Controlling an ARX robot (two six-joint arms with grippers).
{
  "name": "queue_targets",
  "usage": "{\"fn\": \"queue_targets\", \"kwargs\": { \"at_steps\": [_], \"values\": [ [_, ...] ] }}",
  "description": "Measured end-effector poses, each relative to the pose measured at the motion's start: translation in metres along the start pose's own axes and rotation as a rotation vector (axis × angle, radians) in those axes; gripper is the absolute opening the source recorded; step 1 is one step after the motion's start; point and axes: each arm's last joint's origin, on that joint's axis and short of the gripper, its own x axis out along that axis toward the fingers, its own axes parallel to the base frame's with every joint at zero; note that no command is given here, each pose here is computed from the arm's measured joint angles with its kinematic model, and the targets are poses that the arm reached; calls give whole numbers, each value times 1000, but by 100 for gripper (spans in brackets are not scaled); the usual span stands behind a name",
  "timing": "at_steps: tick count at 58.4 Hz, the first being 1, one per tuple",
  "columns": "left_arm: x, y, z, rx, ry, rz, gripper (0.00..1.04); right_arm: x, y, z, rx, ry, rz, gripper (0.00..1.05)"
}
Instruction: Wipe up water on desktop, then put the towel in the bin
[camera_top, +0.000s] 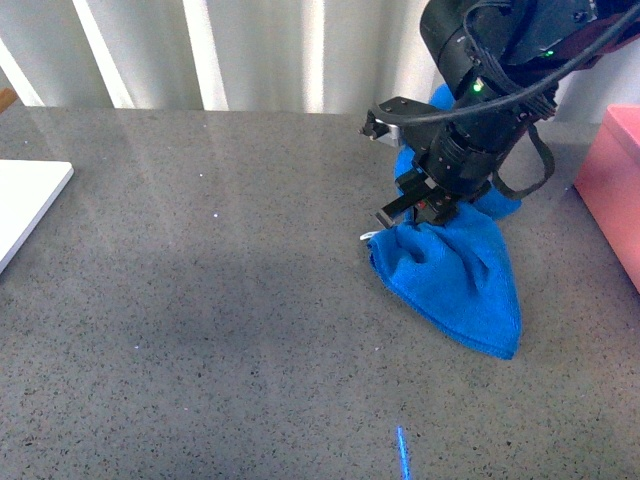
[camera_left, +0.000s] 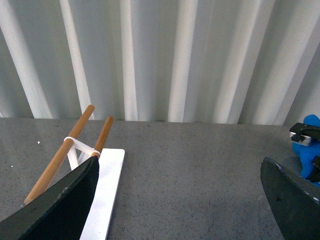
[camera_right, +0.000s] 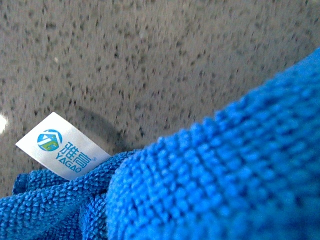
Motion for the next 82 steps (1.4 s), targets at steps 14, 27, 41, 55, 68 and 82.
{"fn": "queue_targets", "kwargs": {
  "at_steps": [14,27,41,55,68,82],
  "values": [
    [0,0,0,0,0,0,98,-3,25,10,-56,-16,32,7],
    [0,0,0,0,0,0,98,-18,59,1,-74,7,122,7],
    [0,0,0,0,0,0,98,-70,72,-10,-35,-91,132,7],
    [0,0,0,0,0,0,98,-167,54,-2,21,-178,-28,7],
    [0,0,0,0,0,0,98,-268,6,4,141,-282,-313,7],
    [0,0,0,0,0,0,98,-319,-43,-29,321,-194,-532,7]
  ]
}}
